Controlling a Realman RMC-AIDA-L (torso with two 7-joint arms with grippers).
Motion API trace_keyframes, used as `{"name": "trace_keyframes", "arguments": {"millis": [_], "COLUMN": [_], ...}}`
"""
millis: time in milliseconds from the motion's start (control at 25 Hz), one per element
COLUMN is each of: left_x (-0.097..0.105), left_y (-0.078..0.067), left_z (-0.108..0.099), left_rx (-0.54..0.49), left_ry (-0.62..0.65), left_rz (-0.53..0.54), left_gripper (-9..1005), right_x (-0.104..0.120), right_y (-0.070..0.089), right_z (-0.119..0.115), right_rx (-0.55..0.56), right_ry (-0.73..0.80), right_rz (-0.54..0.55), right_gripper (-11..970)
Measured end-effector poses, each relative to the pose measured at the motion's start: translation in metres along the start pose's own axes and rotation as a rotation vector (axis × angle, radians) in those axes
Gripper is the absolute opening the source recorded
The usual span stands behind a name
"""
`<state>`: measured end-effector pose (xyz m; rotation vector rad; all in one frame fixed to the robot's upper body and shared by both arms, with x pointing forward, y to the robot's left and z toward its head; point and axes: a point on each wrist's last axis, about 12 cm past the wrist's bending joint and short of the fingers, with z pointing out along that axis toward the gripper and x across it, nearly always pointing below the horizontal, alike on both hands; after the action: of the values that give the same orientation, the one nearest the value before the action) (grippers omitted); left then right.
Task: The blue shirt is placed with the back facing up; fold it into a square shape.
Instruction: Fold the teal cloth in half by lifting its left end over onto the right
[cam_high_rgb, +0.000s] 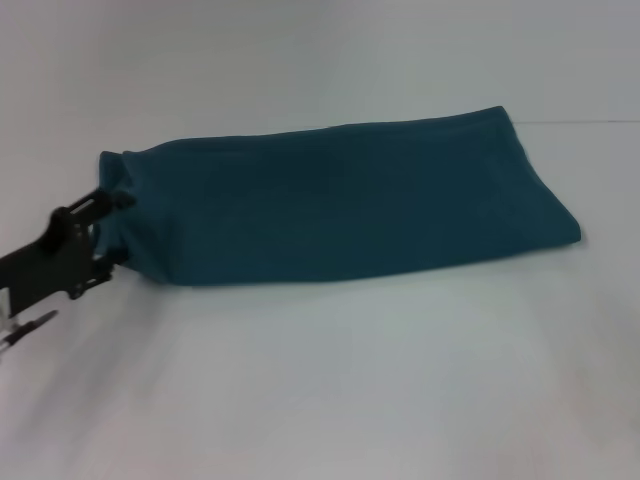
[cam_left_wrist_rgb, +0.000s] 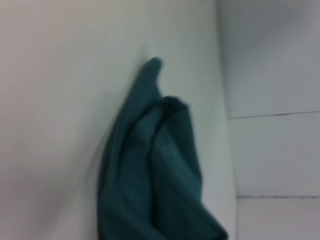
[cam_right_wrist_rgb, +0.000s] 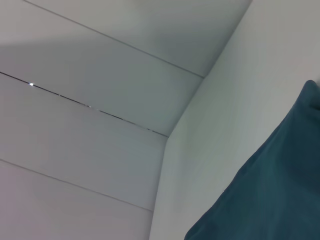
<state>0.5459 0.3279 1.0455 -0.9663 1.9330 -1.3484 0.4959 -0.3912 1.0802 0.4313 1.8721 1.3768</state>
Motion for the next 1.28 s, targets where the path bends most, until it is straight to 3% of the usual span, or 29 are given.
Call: {"name": "trace_keyframes", "arguments": {"millis": [120,280,680,1040,1280], "left_x": [-0.004,-0.003,-0.002,0.001,0.001], "left_y": [0.004,0.019,0.024,0.01,0.005], "left_z": [-0.012,-0.016,-0.012,0.018,0.022], "left_rx": [0.001,-0.086,-0.129,-0.151,-0.141], "left_ry": [-0.021,-0.042,-0.046,-0.012,-0.008], "left_rz": [-0.01,-0.018,-0.016,0.033,0.035], "left_gripper": [837,837,836,836,835], "right_x": [-0.001,-0.002,-0.003,-0.002,-0.003], "right_y": [0.001,0.001,0.001,0.0,-0.001], "right_z": [0.001,0.002,0.003,0.0,-0.002], "right_rx": [-0.003,0.001,0.002,0.006,0.008], "right_ry": [0.001,-0.001,0.0,-0.008,-0.017], "right_rz": [-0.002,-0.004,-0.006,-0.002,-0.001], "right_gripper": [777,776,772,770,768]}}
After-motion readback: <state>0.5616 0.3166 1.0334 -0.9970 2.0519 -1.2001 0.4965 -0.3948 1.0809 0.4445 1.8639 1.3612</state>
